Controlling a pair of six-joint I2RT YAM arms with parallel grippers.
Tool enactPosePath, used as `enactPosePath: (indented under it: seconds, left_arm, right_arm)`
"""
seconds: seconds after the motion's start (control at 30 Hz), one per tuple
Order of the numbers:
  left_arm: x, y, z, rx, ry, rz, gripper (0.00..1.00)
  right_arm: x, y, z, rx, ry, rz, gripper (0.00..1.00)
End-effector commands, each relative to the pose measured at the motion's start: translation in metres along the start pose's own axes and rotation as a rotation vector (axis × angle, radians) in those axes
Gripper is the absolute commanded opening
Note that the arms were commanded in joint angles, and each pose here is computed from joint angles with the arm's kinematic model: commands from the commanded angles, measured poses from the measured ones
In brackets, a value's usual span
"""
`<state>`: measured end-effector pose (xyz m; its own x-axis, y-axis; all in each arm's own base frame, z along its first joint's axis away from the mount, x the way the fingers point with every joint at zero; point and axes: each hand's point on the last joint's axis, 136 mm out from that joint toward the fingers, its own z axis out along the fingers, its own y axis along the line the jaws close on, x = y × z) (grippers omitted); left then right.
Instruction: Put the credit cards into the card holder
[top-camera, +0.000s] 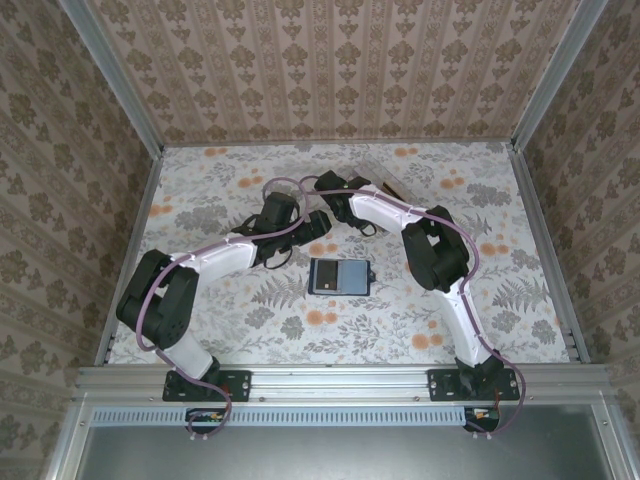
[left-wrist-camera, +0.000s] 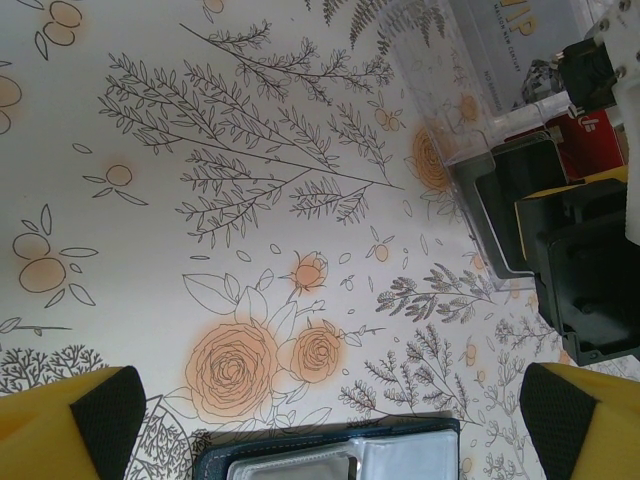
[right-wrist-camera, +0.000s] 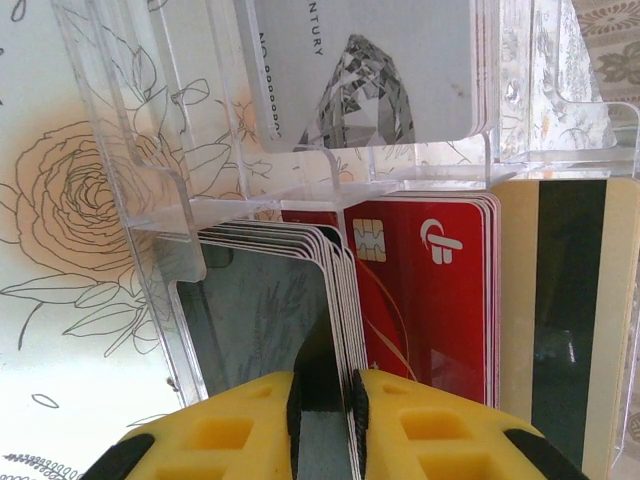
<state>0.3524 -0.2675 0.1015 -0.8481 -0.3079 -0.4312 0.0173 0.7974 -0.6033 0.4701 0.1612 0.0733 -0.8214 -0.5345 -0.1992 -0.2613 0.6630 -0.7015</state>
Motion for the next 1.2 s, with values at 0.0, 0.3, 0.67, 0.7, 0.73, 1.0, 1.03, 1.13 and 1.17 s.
enactPosePath:
  seconds: [0.0,0.3,0.67,0.7,0.73,1.0,1.03,1.13,1.17]
  left_arm:
    - [-0.003,0.004,-0.006,-0.012,-0.01,-0.021,1.0]
    - [-0.002,0.005,-0.005,-0.014,-0.009,-0.025,1.0]
    - [-0.003,0.005,-0.006,-0.015,-0.011,-0.024,1.0]
    - [-0.003,0.005,-0.005,-0.015,-0.011,-0.024,1.0]
    - [-0.003,0.005,-0.005,-0.016,-0.01,-0.024,1.0]
    - [-0.004,0.006,-0.008,-0.019,-0.022,-0.026,1.0]
    - [-0.004,0.005,-0.009,-0.018,-0.023,-0.026,1.0]
    - [-0.005,0.006,-0.01,-0.021,-0.026,-0.028,1.0]
    - [-0.004,0.007,-0.009,-0.023,-0.025,-0.029,1.0]
  right_arm:
    - [-0.002,-0.023,-0.012,0.05,-0.022,0.028,0.24]
    - [-0.003,-0.026,-0.012,0.058,-0.024,0.031,0.26]
    - [-0.003,-0.029,-0.012,0.057,-0.023,0.044,0.27]
    - [-0.003,-0.03,-0.012,0.058,-0.025,0.047,0.27]
    - [-0.003,-0.03,-0.013,0.057,-0.026,0.048,0.27]
    - [-0.003,-0.033,-0.015,0.043,-0.028,0.064,0.24]
    - [-0.004,-0.034,-0.016,0.041,-0.029,0.068,0.24]
    - [-0.004,-0.035,-0.017,0.039,-0.031,0.073,0.24]
    - [-0.004,-0.035,-0.018,0.038,-0.033,0.075,0.24]
